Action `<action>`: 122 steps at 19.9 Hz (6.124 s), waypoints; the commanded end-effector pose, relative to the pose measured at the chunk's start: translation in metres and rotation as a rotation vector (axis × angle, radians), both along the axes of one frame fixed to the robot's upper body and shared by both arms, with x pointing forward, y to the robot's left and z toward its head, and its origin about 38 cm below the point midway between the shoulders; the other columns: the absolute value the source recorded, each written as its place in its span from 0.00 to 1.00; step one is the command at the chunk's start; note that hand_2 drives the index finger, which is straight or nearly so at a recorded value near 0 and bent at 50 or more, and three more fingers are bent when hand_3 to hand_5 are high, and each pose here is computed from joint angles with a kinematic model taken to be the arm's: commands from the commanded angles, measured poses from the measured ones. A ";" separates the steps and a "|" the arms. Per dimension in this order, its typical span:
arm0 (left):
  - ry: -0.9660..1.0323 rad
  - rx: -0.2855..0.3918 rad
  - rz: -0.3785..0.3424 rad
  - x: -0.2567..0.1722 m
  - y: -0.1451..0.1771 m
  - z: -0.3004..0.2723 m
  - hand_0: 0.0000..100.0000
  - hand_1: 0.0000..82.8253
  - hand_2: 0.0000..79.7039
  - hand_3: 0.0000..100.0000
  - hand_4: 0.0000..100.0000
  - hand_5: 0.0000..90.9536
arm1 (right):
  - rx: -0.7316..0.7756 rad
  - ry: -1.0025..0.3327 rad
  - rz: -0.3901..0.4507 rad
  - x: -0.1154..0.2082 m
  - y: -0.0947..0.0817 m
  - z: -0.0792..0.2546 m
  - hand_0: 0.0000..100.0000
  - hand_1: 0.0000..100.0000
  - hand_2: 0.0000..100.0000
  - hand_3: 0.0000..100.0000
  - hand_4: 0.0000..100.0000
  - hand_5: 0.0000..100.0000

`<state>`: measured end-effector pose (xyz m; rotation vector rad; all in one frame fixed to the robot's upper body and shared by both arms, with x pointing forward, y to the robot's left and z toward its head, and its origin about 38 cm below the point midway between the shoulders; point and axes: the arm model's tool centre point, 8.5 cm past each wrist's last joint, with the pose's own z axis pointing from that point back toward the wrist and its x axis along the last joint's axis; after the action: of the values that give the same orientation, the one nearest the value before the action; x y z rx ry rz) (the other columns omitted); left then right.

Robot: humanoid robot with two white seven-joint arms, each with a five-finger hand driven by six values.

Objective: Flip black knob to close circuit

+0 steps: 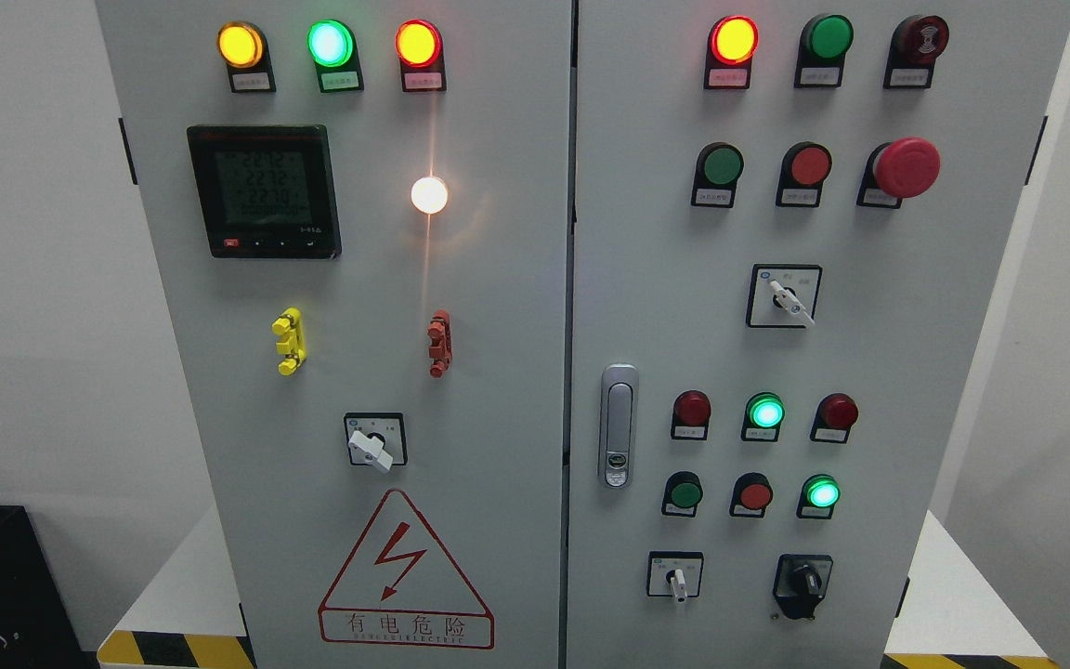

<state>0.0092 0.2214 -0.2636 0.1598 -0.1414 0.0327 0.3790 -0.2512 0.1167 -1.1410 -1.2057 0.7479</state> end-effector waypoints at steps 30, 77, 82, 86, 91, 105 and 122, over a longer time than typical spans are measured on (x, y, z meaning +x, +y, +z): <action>0.000 0.001 0.001 0.000 0.000 0.000 0.12 0.67 0.00 0.00 0.00 0.00 | -0.012 -0.067 -0.058 0.031 -0.024 0.055 0.00 0.00 0.98 1.00 1.00 1.00; -0.001 0.000 0.001 0.000 0.000 0.000 0.12 0.67 0.00 0.00 0.00 0.00 | -0.049 -0.060 -0.129 0.033 -0.052 0.054 0.00 0.00 0.97 1.00 1.00 0.99; -0.002 0.000 0.001 0.001 0.000 0.000 0.12 0.67 0.00 0.00 0.00 0.00 | -0.048 -0.063 -0.129 0.033 -0.052 0.055 0.00 0.00 0.97 1.00 1.00 0.99; 0.000 0.001 0.001 0.000 0.000 0.000 0.12 0.67 0.00 0.00 0.00 0.00 | -0.044 -0.070 -0.128 0.033 -0.051 0.057 0.00 0.00 0.97 1.00 1.00 0.99; 0.000 0.001 0.001 0.000 0.000 0.000 0.12 0.67 0.00 0.00 0.00 0.00 | -0.035 -0.082 -0.131 0.031 -0.052 0.061 0.00 0.00 0.97 1.00 1.00 0.98; 0.000 0.001 -0.001 0.000 0.000 0.000 0.12 0.67 0.00 0.00 0.00 0.00 | -0.035 -0.100 -0.130 0.031 -0.051 0.066 0.00 0.00 0.97 1.00 1.00 0.98; -0.001 0.000 0.001 0.000 0.000 0.000 0.12 0.67 0.00 0.00 0.00 0.00 | -0.028 -0.117 -0.095 0.025 -0.040 0.067 0.00 0.00 0.96 1.00 1.00 0.99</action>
<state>0.0091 0.2214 -0.2636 0.1606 -0.1413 0.0326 0.4079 -0.2977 0.1816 -1.2698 -1.2051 0.6335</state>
